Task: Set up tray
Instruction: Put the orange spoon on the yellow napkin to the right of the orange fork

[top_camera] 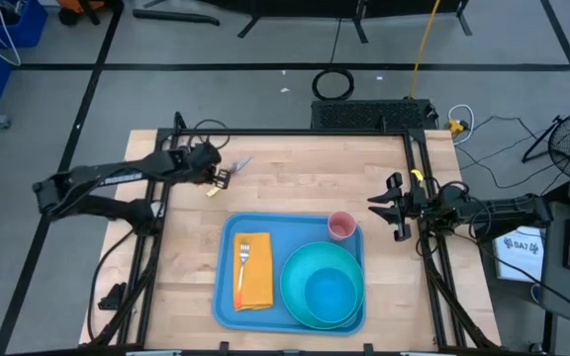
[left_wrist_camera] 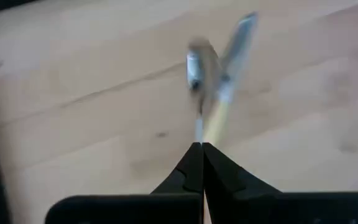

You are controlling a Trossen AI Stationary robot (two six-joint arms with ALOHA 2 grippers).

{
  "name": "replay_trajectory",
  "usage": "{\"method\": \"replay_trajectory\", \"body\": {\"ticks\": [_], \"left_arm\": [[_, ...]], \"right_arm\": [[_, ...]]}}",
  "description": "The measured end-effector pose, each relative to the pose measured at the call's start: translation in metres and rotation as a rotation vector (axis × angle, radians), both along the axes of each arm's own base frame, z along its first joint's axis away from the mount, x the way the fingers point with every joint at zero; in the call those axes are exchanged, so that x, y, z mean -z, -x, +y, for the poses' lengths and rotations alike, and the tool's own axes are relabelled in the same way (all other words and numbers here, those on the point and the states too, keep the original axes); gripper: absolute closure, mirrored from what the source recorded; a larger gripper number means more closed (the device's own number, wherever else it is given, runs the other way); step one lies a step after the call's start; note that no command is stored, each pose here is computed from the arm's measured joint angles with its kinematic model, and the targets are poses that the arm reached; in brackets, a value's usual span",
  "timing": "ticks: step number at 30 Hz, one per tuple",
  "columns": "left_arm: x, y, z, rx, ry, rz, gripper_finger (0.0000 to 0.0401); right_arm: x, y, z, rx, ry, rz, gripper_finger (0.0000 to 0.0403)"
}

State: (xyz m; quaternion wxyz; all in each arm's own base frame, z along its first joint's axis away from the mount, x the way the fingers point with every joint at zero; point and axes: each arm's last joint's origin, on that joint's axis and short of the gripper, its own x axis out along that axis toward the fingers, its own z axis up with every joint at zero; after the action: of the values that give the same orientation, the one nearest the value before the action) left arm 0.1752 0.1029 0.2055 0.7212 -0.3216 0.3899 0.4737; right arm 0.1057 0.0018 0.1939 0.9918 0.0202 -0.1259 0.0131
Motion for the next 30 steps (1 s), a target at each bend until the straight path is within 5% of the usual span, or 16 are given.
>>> {"method": "replay_trajectory", "body": {"ticks": [5,18,25,30], "left_arm": [[-0.012,-0.002,-0.019,0.026,-0.027,-0.082,0.0399],[0.003,-0.023,-0.039,0.016,0.116,-0.113,0.0394],[0.026,-0.044,-0.022,0.053,0.132,-0.102,0.0338],[0.032,-0.042,-0.011,0.217,0.163,-0.049,0.0274]], "right_arm": [[0.0,0.0,0.0,0.001,0.001,0.0,0.0314],[0.0,0.0,0.0,0.003,-0.002,-0.003,0.0314],[0.0,0.0,0.0,0.0,-0.01,-0.004,0.0314],[0.0,0.0,0.0,-0.003,-0.019,0.0,0.0314]]}}
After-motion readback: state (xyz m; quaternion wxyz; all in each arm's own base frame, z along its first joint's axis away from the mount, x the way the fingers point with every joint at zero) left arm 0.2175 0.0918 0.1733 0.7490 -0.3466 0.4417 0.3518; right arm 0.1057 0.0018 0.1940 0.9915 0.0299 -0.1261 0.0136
